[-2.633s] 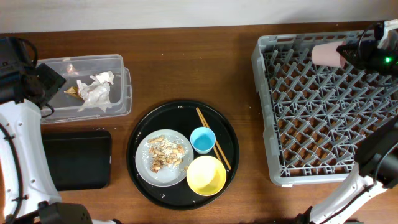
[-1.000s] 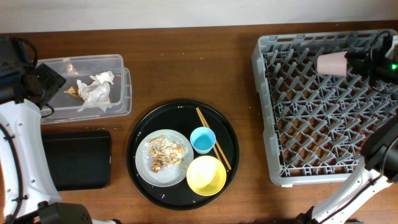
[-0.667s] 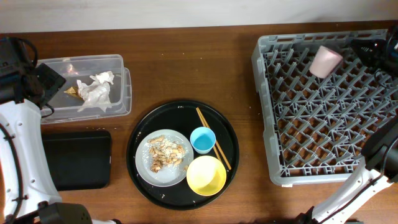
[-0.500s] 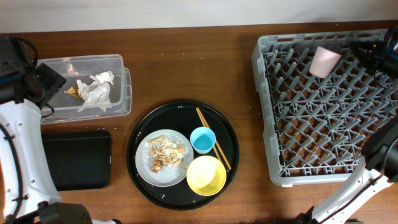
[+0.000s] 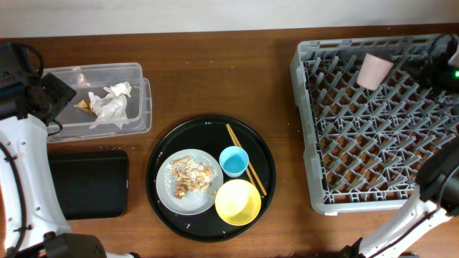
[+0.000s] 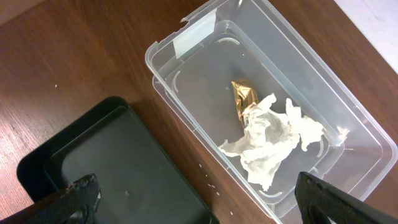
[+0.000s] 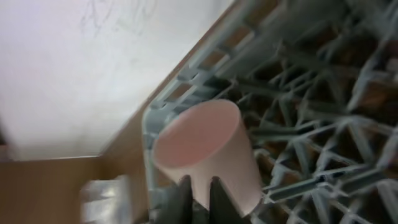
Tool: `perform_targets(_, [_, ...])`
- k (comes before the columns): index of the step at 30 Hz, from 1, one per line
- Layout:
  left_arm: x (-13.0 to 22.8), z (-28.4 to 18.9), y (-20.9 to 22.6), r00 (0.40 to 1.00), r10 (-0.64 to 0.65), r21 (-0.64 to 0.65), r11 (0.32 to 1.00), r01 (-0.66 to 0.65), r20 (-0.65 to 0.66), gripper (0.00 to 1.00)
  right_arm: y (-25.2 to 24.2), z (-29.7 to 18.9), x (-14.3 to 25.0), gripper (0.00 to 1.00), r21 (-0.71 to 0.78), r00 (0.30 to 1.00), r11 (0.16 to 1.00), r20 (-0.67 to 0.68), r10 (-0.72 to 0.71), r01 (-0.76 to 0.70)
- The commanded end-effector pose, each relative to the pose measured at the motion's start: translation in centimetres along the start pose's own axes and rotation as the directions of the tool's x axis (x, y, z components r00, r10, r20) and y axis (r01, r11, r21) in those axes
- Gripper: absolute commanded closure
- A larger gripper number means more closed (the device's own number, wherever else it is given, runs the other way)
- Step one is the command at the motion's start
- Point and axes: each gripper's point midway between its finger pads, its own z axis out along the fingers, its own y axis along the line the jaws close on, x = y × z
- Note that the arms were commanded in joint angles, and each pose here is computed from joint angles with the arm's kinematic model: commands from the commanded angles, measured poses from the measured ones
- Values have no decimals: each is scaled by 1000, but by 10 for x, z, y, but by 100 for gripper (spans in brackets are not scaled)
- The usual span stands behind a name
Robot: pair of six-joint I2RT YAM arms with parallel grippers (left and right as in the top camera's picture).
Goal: Sort waste into correct bins and load items into the dishwasher rack
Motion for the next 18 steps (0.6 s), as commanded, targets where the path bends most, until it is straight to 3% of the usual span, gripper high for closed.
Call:
perform_targets(1, [-6, -6, 2, 1000, -16, 3, 1000, 16, 24, 1, 67, -19, -8, 53, 115, 943, 940, 50, -330, 322])
perform_targets(2, [-6, -6, 2, 1000, -16, 3, 1000, 16, 24, 1, 78, -15, -5, 38, 127, 918, 913, 37, -394, 387])
perform_targets(5, [-6, -6, 2, 1000, -16, 3, 1000, 16, 24, 1, 88, 10, 5, 22, 246, 866, 836, -35, -498, 491])
perform_targets(7, [-6, -6, 2, 1000, -16, 3, 1000, 16, 24, 1, 81, 30, 13, 17, 354, 827, 754, -120, -550, 553])
perform_targets(10, [-6, -6, 2, 1000, -16, 3, 1000, 16, 24, 1, 65, 62, 17, 9, 556, 761, 554, -251, -598, 619])
perform_targets(13, [-6, -6, 2, 1000, -16, 3, 1000, 16, 24, 1, 59, 76, 13, 0, 631, 739, 462, -280, -612, 622])
perform_targets(18, [-6, -6, 2, 1000, -16, 3, 1000, 16, 24, 1, 46, 96, 15, 2, 620, 689, 396, -345, -638, 677])
